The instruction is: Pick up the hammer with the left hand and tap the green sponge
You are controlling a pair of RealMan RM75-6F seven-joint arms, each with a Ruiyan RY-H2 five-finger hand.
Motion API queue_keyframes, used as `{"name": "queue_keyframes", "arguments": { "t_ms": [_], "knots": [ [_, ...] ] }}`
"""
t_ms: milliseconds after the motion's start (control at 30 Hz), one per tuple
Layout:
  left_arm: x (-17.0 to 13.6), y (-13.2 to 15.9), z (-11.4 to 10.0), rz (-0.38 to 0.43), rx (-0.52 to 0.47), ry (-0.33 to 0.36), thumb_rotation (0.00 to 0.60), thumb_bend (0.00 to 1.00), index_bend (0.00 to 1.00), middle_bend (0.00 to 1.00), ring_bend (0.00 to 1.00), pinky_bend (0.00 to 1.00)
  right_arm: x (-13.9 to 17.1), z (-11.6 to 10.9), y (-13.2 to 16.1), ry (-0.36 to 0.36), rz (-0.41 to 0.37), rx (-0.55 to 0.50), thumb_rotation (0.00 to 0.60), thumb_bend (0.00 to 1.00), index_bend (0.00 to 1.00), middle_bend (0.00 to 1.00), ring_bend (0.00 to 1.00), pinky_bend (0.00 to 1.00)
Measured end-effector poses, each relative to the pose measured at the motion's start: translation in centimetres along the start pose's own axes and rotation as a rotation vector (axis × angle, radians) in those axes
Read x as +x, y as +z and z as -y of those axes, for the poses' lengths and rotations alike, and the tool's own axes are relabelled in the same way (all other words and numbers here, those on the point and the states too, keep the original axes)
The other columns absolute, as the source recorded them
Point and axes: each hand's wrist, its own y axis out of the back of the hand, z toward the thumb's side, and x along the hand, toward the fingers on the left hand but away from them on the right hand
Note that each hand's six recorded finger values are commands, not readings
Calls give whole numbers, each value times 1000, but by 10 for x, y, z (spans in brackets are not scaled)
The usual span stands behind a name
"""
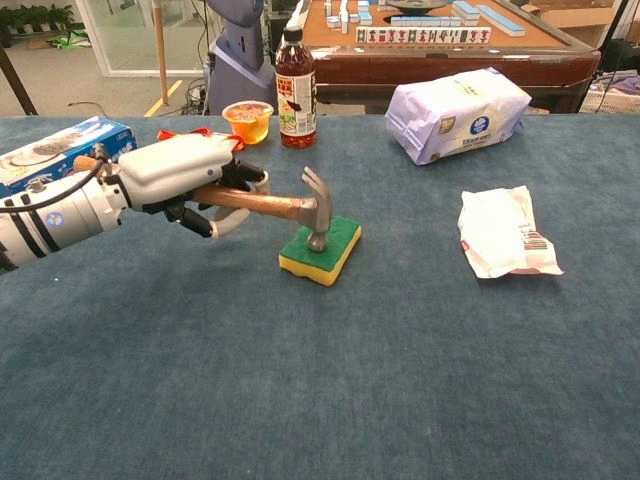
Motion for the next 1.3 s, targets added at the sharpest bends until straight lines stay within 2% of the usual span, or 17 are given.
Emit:
{"name": "queue_keyframes", "arguments": {
  "t_ms": [67, 133, 333, 567, 800, 1067, 1200, 1300],
  "knots": [
    [-1, -1, 6, 1, 30, -25, 600, 531, 705, 846, 785, 1000, 1, 0, -1, -2, 2, 0, 600, 181, 206, 395, 277, 276],
    [-2, -1, 5, -2, 19, -16, 600, 531, 705, 846, 785, 1000, 1, -1, -2, -4, 5, -1, 600, 181, 206, 395, 277, 276],
    [1, -1, -18, -25, -126, 99, 600, 531, 704, 845, 785, 1000, 3, 0, -4, -4, 11, -4, 600, 181, 206, 396, 277, 276],
    [6, 3, -38, -33, -232, 176, 600, 531, 701, 842, 781, 1000, 1, 0, -3, -6, 7, -6, 600, 181, 206, 395, 277, 275],
    [8, 5, -24, -25, -126, 118, 600, 531, 701, 841, 780, 1000, 4, 0, -5, -4, 17, -3, 600, 181, 206, 396, 277, 276],
    [8, 6, 10, -2, 41, -24, 600, 531, 703, 843, 780, 1000, 6, -2, -7, -5, 26, -1, 600, 181, 206, 395, 277, 276],
    [8, 8, 8, 4, 24, -11, 600, 531, 703, 844, 780, 1000, 6, -2, -7, -9, 26, -2, 600, 181, 206, 396, 277, 275],
    [8, 9, -2, -1, -47, 37, 600, 531, 704, 844, 780, 1000, 5, -2, -7, -10, 25, -4, 600, 181, 206, 396, 277, 276]
  ]
}}
